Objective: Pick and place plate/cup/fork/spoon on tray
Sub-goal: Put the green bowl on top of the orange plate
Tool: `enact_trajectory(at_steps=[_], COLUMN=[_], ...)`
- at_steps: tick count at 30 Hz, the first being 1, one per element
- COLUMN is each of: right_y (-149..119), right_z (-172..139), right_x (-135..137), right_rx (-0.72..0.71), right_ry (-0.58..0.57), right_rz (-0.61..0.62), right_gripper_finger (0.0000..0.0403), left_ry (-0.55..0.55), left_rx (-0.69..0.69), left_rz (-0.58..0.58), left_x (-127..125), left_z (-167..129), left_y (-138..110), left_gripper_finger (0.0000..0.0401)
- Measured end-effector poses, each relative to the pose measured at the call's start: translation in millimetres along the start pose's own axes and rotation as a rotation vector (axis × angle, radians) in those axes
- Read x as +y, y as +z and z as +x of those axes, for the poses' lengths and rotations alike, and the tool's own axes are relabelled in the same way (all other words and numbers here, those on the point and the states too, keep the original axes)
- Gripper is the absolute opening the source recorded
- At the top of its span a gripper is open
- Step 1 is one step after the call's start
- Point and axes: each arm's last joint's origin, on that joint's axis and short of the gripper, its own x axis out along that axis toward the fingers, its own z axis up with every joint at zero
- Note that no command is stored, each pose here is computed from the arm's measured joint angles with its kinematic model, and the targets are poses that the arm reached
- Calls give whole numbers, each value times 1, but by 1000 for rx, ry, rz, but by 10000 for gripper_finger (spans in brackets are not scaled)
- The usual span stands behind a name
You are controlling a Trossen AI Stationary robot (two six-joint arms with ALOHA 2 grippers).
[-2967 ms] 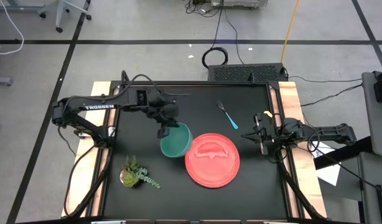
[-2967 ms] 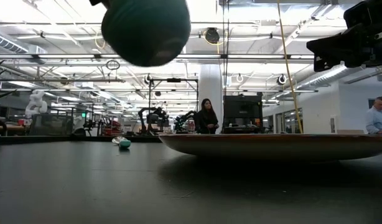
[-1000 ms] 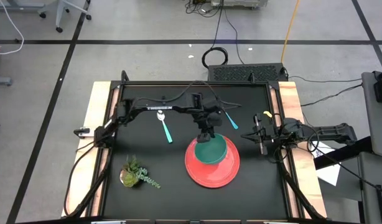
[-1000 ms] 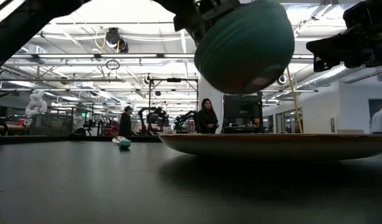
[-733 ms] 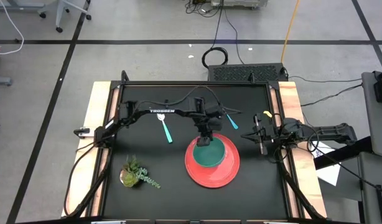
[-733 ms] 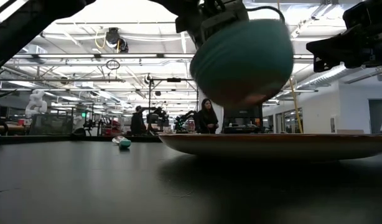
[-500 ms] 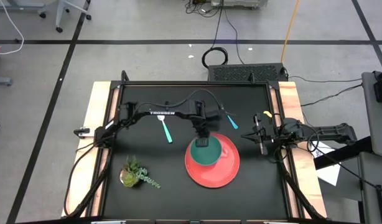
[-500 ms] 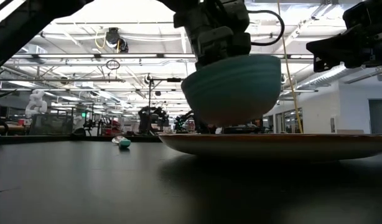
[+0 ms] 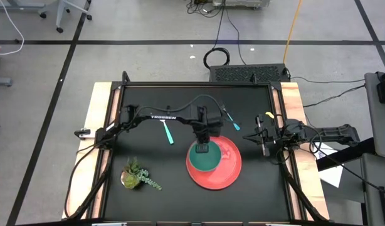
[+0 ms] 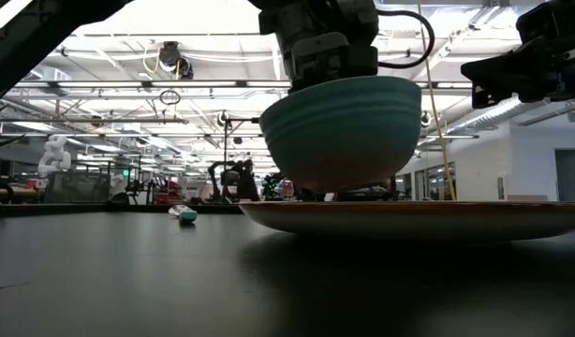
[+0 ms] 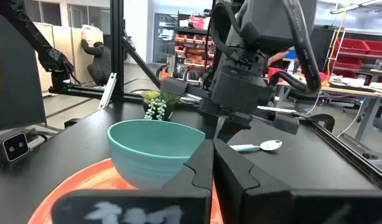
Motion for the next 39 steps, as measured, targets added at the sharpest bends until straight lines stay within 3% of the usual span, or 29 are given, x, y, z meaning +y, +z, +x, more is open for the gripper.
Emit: enact_trajectory(at_steps=[11,25,39], right_y=[-1,-1,-1], right_z=[0,0,0], right_x=[0,0,0], right_rx=[6,7,7], right_ry=[1,1,1], right_rz=[1,1,1], right_gripper_finger=[0,0,0], left_ry=[35,33,102], left_rx=[23,28,40], left_rz=[14,16,22], left_x=[-11,-10,-10], left_z=[12,19,28], left_y=[1,1,-4], left_gripper_finger=[3,3,3])
